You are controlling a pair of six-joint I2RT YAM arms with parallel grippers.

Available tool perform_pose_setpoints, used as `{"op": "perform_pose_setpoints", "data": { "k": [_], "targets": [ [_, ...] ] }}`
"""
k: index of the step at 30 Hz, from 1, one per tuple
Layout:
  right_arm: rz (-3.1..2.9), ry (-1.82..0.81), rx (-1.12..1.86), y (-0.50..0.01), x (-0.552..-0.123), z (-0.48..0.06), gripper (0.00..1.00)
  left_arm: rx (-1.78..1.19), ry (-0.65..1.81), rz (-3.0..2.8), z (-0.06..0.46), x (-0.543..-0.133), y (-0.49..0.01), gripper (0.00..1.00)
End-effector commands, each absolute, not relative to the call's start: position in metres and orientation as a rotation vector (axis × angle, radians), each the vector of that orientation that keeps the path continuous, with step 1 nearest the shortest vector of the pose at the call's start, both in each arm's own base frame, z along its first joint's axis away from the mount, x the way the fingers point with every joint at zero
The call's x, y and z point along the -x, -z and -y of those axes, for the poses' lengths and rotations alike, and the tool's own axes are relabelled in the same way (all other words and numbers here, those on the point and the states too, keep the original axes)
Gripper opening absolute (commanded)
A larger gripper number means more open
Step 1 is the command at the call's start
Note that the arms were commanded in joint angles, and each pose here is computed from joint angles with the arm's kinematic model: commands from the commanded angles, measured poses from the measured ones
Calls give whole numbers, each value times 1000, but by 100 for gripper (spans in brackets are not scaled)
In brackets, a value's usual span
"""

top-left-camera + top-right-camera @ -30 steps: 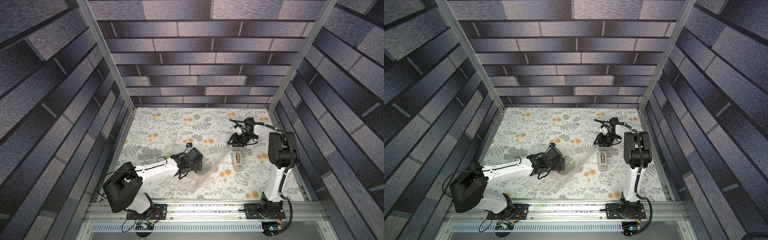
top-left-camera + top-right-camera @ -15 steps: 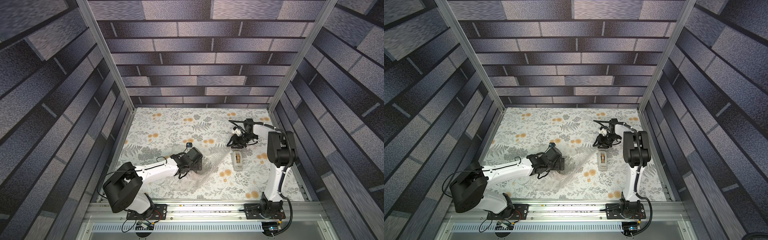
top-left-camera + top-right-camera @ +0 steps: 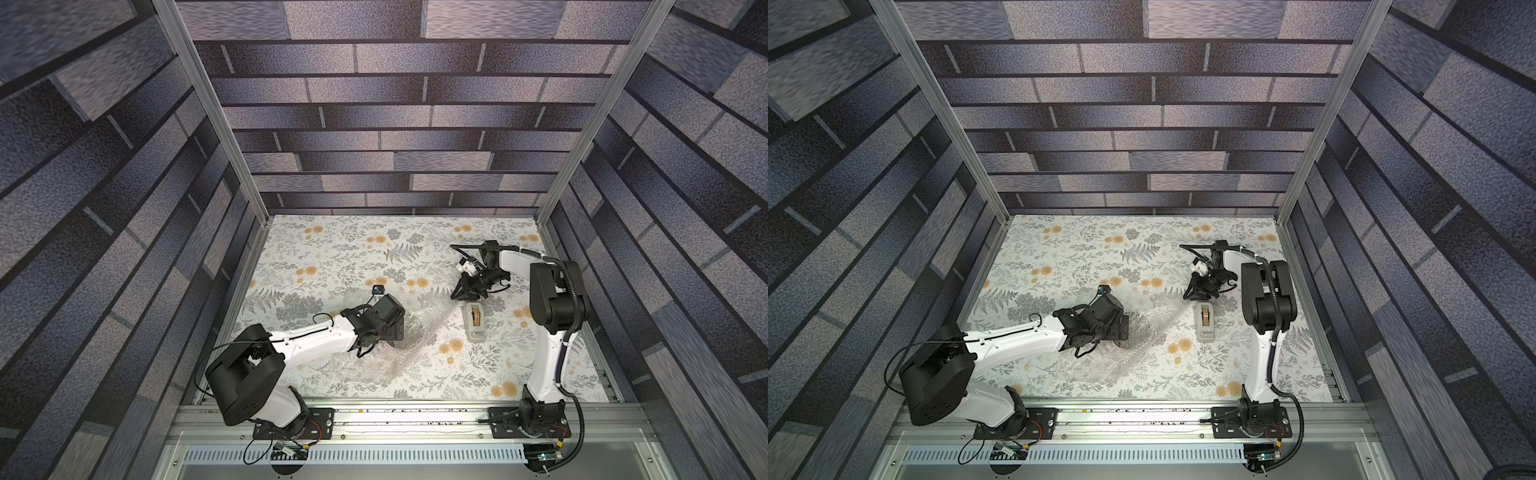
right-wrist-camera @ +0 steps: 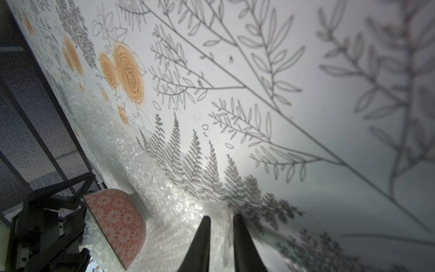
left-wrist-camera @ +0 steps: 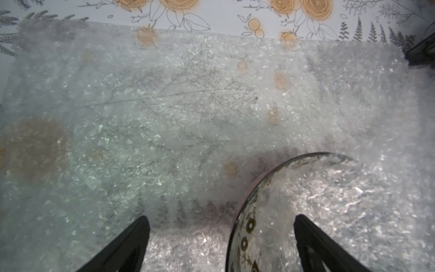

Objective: Wrap bowls in bubble wrap
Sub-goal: Wrap the bowl in bubble wrap.

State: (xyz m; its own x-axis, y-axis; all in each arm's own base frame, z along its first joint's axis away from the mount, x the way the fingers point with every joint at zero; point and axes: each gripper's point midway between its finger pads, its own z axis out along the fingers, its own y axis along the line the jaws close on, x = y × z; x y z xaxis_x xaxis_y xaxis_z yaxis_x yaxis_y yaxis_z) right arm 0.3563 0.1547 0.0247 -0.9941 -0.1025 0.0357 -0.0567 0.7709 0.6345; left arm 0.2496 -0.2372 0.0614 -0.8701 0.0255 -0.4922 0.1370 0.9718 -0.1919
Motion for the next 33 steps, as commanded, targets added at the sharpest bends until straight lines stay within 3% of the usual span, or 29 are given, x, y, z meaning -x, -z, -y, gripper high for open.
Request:
{"op": "perform_pose_setpoints", "data": {
  "k": [1, 8, 33],
  "targets": [
    [2874, 992, -119, -19, -348, -153, 14, -127, 310, -2594, 238, -253, -71, 98],
    [2935, 1147, -136, -59, -359, -165, 0, -134, 296, -2598, 238, -254, -70, 98],
    [2942, 1291, -321, -143, -315, -218, 0, -134, 217, -2629, 234, -258, -55, 98]
  ]
}}
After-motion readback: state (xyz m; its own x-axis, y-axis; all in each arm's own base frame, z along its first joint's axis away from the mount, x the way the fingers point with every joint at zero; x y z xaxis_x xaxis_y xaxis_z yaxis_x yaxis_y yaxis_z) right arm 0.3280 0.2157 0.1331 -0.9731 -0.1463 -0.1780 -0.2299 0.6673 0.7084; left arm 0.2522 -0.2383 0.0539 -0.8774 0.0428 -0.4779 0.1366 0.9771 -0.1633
